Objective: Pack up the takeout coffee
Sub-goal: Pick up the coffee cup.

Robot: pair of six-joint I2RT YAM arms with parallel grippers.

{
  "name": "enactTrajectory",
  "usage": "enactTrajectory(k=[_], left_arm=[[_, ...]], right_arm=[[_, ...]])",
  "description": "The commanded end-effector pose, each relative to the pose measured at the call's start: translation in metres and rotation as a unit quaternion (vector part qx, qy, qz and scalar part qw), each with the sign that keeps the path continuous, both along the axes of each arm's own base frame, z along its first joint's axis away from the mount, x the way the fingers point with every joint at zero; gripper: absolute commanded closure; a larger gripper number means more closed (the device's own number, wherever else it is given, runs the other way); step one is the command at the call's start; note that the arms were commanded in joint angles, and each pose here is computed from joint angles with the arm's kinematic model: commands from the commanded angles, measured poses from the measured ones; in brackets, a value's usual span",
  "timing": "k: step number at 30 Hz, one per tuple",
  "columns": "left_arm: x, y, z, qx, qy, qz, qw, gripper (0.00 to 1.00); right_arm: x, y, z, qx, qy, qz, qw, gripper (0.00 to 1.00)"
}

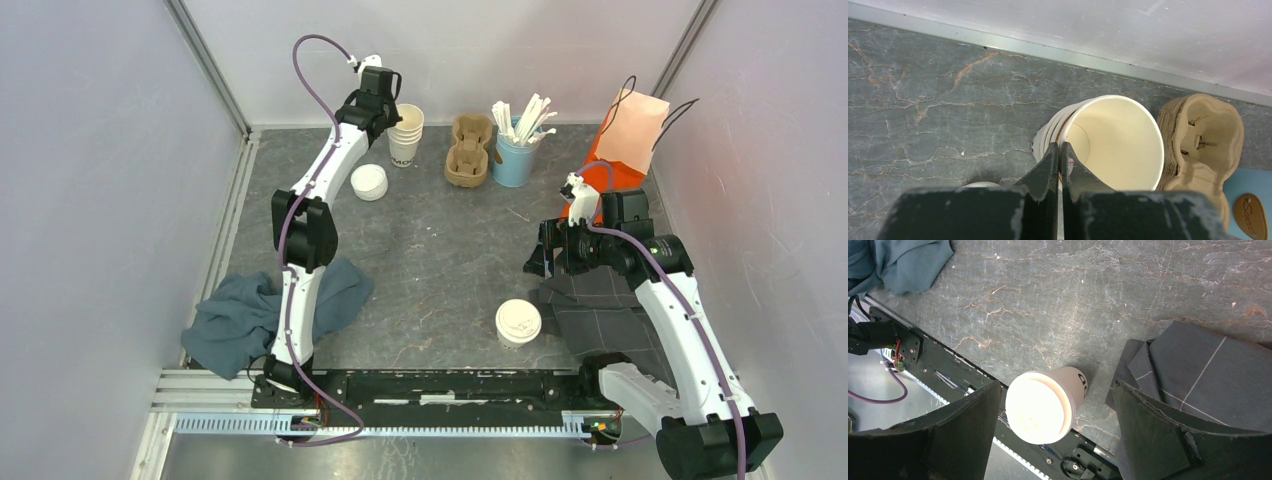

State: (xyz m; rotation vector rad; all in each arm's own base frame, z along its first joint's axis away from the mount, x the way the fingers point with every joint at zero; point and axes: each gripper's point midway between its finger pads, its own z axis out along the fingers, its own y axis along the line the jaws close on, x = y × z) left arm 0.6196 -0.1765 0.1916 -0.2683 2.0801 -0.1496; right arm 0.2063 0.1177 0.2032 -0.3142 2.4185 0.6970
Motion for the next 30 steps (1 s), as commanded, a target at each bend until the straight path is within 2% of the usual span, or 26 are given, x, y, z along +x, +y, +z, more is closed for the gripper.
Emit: enactTrajectory(k=[1,6,15,23,30], left_arm=[[0.006,0.002,0.032,0.016,-0.038,-0.005,0.999,0.98],[0.003,0.0,0.037,0.001,-0.037,-0.007,0.999,0.98],[-0.006,-0.015,0.061,-0.069,-0.053,-0.019,0.996,0.98],[-0.011,-0.01,0.068,-0.09,-0.069,-0.014,0.993,0.98],[-0.013,-0.005,0.081,-0.141,-0.088,-0.017,0.986,0.98]], right_arm=[[0.008,0.0,0.002,-0.005,-0.018,0.001,1.0,0.11],[0.007,-0.001,0.002,-0.005,-0.018,0.001,1.0,0.12],[0.007,0.0,0.002,-0.004,-0.021,0.002,1.0,0.12],[0.007,0.001,0.002,-0.003,-0.022,0.006,1.0,0.12],[0.006,0.001,0.002,-0.004,-0.022,0.009,1.0,0.12]])
